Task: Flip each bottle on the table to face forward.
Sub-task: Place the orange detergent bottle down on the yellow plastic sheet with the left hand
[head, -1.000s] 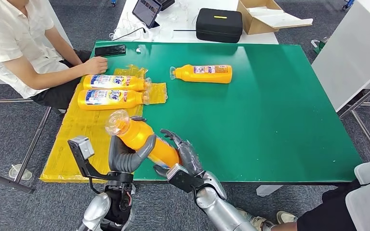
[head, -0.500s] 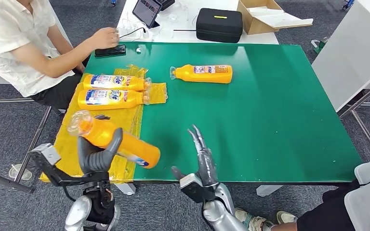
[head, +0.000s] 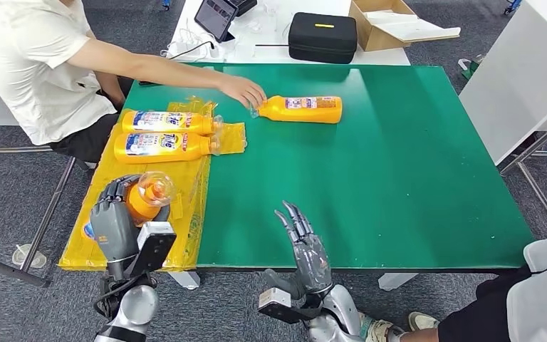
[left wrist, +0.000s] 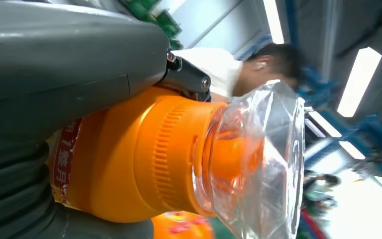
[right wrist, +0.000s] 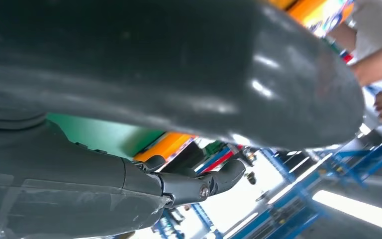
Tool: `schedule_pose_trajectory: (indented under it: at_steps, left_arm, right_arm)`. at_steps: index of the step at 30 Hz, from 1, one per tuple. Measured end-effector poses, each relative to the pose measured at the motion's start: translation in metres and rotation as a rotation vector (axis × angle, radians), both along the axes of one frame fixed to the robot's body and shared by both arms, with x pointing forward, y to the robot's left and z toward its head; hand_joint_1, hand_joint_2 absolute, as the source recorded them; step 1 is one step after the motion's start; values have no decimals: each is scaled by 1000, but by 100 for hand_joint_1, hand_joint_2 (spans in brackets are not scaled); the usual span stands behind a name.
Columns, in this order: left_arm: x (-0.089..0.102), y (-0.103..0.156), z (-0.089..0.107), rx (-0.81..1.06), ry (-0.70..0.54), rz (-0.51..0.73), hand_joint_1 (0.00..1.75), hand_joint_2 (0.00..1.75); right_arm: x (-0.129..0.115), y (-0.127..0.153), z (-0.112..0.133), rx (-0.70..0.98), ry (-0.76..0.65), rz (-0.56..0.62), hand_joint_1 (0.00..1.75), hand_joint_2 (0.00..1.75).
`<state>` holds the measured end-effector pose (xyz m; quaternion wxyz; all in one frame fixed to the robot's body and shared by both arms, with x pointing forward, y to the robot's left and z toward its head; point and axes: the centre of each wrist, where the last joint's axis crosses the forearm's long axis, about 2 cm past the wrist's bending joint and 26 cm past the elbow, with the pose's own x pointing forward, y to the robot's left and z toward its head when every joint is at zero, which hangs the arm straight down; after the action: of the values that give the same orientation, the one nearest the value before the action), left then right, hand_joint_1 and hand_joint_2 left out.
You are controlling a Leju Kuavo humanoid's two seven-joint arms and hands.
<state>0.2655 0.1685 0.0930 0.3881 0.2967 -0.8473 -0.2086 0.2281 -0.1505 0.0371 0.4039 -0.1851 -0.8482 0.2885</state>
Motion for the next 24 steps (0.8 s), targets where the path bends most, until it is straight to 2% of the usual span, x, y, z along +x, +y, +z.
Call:
schedule_pose_trajectory:
  at_steps: [4, 10, 16, 19, 20, 23, 24]
  left_arm:
    - [8, 1, -12, 138, 46, -7, 175, 175]
    - [21, -4, -25, 227, 155, -21, 175, 175]
    - [25, -4, -40, 336, 240, -75, 175, 175]
    - [28, 0, -47, 387, 284, -98, 166, 175]
    - [29, 1, -49, 404, 300, -107, 150, 175]
    - [33, 6, -54, 460, 357, -146, 86, 175]
    - [35, 8, -56, 481, 383, -166, 78, 175]
  right_arm:
    - [3, 1, 5, 26, -14, -20, 0, 0]
    - [4, 4, 8, 72, -2, -34, 0, 0]
    - [4, 10, 9, 98, 6, -20, 0, 0]
    - [4, 12, 9, 107, 10, -12, 0, 0]
    - [4, 13, 10, 109, 11, -9, 0, 0]
    - [4, 15, 10, 112, 14, 0, 0, 0]
    - [5, 16, 10, 99, 8, 7, 0, 0]
